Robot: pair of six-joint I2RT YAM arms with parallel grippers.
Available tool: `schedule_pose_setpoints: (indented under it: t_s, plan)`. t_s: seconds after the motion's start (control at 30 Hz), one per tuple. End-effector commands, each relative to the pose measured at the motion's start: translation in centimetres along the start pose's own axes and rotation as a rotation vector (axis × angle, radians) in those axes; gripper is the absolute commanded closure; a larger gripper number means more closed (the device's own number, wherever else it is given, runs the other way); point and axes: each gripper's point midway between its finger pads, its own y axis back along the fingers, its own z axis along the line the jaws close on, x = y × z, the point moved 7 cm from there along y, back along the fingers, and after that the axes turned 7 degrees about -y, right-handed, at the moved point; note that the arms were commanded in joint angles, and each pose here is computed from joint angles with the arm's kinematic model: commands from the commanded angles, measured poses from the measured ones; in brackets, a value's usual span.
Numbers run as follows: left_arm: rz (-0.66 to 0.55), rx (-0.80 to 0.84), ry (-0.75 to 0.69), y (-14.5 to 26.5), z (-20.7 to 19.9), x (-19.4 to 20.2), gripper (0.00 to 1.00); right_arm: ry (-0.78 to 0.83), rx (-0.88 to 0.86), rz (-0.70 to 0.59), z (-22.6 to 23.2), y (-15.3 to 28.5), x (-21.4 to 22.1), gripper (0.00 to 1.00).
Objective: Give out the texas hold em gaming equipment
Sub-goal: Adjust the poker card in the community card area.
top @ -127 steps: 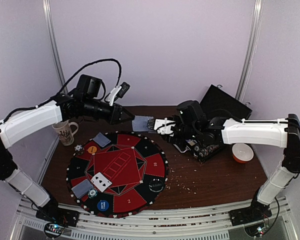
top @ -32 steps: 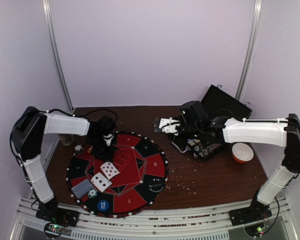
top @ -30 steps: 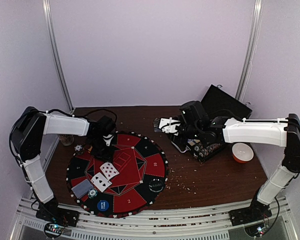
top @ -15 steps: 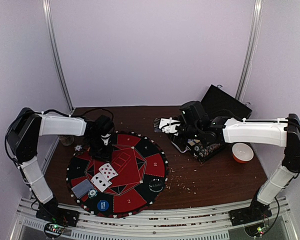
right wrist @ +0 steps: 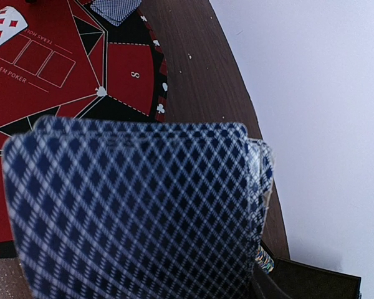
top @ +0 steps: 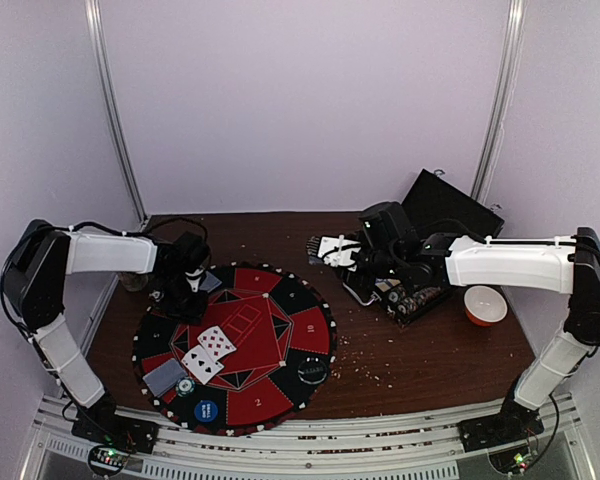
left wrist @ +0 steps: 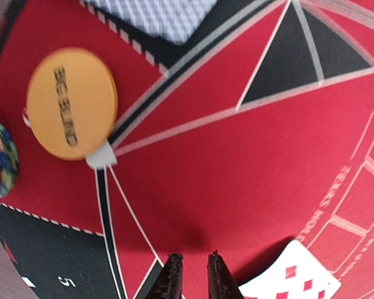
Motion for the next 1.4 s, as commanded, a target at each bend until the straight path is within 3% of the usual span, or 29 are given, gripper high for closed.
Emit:
schedule_pose_setpoints:
  t_s: [0.0, 0.3, 1.07, 1.23, 1.37]
  plan:
    - [0.034, 0.029, -0.03, -0.3, -0.4, 1.1, 0.83, -0.019, 0.009, -0.021, -0.5, 1.0, -0.3, 0.57]
    - [0.073, 0.123, -0.106, -0.1, -2.7, 2.6, 0.84, -0.017, 0.006, -0.02, -0.4, 0.8, -0.3, 0.57]
    - [0.106, 0.037, -0.126, 1.5, -1.6, 3.0, 0.84, -0.018, 0.011, -0.019, -0.6, 1.1, -0.4, 0.57]
    - [-0.059, -0.03, -0.134, 5.3, -1.4, -1.2, 0.77, -0.01, 0.008, -0.023, -0.7, 1.3, -0.5, 0.57]
    - [-0.333, 0.14, -0.19, 10.9, -4.0, -6.1, 0.66, -0.009, -0.012, -0.059, -0.5, 1.7, -1.1, 0.57]
